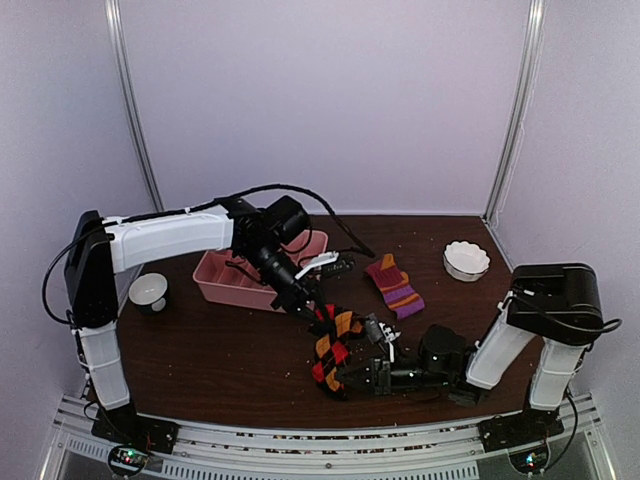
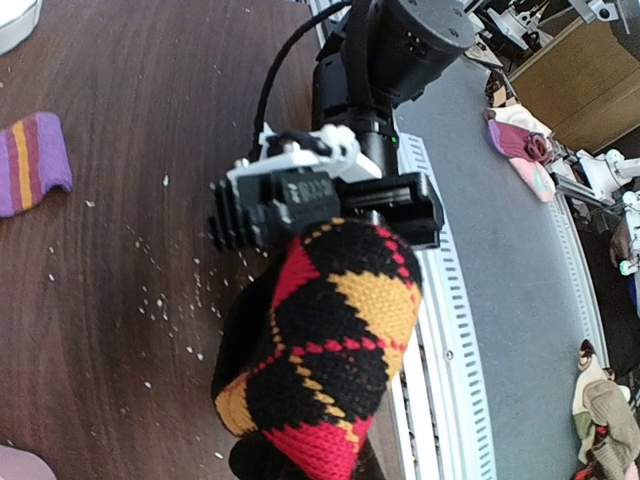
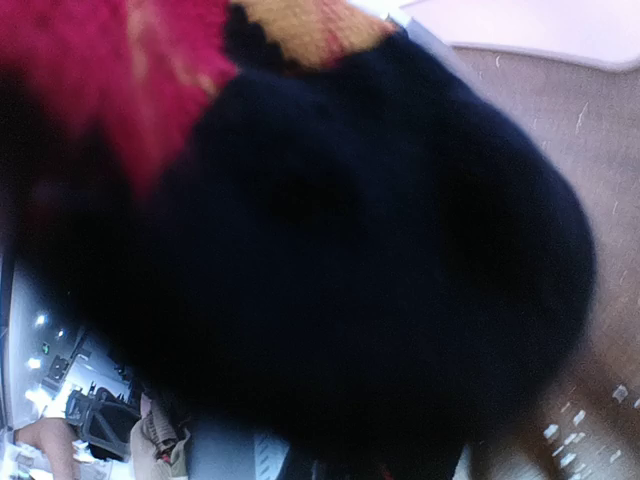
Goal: Roll the socks
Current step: Adjust the sock at the center of the board.
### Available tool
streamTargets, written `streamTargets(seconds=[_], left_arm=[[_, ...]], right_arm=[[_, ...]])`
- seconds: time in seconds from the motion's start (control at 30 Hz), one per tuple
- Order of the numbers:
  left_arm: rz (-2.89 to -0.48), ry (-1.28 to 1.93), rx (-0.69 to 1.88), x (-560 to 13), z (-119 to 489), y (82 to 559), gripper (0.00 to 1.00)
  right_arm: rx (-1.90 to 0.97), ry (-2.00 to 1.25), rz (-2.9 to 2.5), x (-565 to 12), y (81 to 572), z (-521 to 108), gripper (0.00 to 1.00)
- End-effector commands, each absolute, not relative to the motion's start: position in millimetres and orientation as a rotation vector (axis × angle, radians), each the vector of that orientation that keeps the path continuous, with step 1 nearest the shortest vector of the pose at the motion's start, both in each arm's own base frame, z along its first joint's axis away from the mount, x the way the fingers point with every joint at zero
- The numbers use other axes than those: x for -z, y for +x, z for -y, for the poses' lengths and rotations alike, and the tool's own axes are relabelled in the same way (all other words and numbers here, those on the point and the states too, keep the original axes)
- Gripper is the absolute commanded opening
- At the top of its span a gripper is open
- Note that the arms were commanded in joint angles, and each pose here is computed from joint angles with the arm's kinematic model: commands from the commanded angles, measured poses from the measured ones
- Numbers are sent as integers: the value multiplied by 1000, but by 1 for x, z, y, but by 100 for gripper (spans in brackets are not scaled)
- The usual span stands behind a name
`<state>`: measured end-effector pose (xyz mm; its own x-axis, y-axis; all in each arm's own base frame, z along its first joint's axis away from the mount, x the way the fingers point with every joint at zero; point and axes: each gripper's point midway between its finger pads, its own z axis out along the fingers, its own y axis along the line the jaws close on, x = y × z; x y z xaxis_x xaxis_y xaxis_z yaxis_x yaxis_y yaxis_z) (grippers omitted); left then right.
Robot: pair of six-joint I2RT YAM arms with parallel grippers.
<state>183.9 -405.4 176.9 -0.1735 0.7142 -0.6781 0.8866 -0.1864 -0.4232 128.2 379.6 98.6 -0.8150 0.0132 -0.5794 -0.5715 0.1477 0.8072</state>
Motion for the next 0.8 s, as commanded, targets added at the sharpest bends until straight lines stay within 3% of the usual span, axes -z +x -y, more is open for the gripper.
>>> streamTargets(seconds=[0.0,0.17,0.6,0.63,0.7,0.77], left_arm=[[-1831,1838,1296,-200,399,175,0],[-1864,1798,1207,-190,400,181,0],[-1815,1762,799,-131,445,256,0],[-1813,1759,782,-129,447,260,0],[-1815,1757,746,-123,449,267,0],[-1824,1750,702,-116,449,274,0]], right_arm=[[-1822,-525,-2026,-97,104,-377,0],[-1782,-488,-2155,-74,98,-373,0],[-1304,-371,-2420,-9,151,-362,0],[-1252,-368,-2439,-3,155,-356,1],[-1149,-371,-2465,5,163,-347,16],[-1050,-400,-2485,9,167,-339,23]])
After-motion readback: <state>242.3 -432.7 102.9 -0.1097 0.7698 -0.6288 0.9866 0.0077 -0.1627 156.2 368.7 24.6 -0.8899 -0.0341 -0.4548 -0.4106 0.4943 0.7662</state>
